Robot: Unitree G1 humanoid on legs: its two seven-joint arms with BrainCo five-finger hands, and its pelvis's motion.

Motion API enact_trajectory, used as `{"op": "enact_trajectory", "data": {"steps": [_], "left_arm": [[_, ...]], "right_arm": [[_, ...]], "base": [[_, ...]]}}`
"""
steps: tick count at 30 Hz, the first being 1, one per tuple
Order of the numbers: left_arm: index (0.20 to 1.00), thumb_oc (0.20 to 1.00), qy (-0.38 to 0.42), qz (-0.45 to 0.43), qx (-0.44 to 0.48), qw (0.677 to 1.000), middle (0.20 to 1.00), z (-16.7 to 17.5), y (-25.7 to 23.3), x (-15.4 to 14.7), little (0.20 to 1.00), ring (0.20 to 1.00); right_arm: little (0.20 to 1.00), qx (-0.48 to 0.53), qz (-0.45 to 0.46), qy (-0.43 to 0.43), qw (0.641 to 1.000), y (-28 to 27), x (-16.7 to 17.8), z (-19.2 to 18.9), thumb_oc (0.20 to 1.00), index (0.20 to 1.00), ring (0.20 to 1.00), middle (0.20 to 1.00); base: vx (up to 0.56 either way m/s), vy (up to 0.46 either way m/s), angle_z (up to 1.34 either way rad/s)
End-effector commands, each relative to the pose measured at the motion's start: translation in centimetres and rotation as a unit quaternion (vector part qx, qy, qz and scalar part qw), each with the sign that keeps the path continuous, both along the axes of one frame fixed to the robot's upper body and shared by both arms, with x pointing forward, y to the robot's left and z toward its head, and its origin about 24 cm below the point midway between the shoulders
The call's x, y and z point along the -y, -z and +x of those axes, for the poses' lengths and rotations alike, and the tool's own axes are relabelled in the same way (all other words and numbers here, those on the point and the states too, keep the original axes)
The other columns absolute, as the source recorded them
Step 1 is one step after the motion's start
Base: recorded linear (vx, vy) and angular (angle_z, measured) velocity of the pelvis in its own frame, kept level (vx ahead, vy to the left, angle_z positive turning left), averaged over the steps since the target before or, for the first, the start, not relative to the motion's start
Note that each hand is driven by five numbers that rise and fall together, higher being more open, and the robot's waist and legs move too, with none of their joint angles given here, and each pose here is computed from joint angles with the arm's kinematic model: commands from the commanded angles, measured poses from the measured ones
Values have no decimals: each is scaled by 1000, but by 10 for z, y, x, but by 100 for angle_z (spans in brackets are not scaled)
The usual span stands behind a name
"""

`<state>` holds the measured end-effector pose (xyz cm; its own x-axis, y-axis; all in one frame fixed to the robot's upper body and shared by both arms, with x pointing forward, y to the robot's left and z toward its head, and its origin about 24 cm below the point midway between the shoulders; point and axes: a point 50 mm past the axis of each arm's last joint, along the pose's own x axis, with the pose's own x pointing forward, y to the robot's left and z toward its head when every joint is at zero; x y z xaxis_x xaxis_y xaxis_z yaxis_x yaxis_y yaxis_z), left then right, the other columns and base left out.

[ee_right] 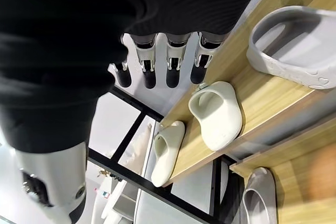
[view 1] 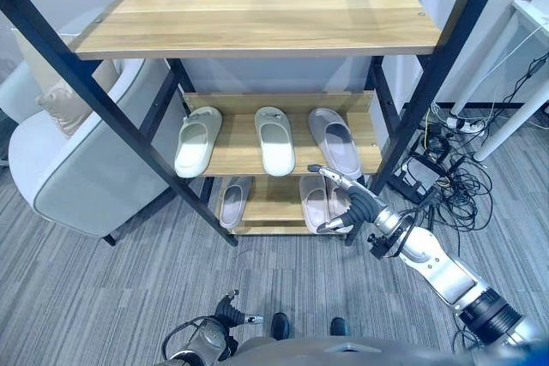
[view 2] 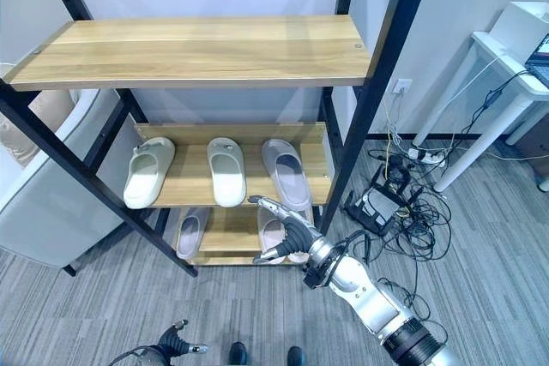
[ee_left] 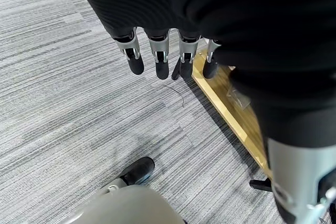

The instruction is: Arrange the slippers neatly on the shoe rack.

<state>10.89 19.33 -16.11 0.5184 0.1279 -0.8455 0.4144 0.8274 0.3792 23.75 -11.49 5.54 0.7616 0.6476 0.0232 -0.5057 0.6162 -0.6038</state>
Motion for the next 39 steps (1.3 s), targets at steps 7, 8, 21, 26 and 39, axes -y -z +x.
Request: {"op": "enact_trajectory", "data": {"steps": [7,8,21,26,39], "left_arm": [[1000,1000,-51,-39,-42,997,1000,-20,7,-1,1000,1000],[1000,1000,-51,-41,-39,997,1000,-20,6,0,1000,1000],[1000,1000,-35,-43,-29,998,1000,-16,4,-3,1000,1000],[1000,1000,-7,-29,-36,999,1000,-17,4,-6,1000,1000],[1000,1000,-12,-26,40,999,1000,21,-7,-1,1000,1000]], "right_arm": [[1000,-124,71,316,938,57,118,-38,1000,1000,1000,1000],[1000,-121,70,316,939,56,117,-37,1000,1000,1000,1000],[1000,-16,118,181,976,-3,68,0,1000,1000,1000,1000],[1000,42,99,133,985,-30,47,27,1000,1000,1000,1000],[1000,291,-136,238,917,-121,43,131,1000,1000,1000,1000]], "base": [[32,25,0],[30,25,-8],[45,53,8],[15,48,15],[-19,37,9]]}}
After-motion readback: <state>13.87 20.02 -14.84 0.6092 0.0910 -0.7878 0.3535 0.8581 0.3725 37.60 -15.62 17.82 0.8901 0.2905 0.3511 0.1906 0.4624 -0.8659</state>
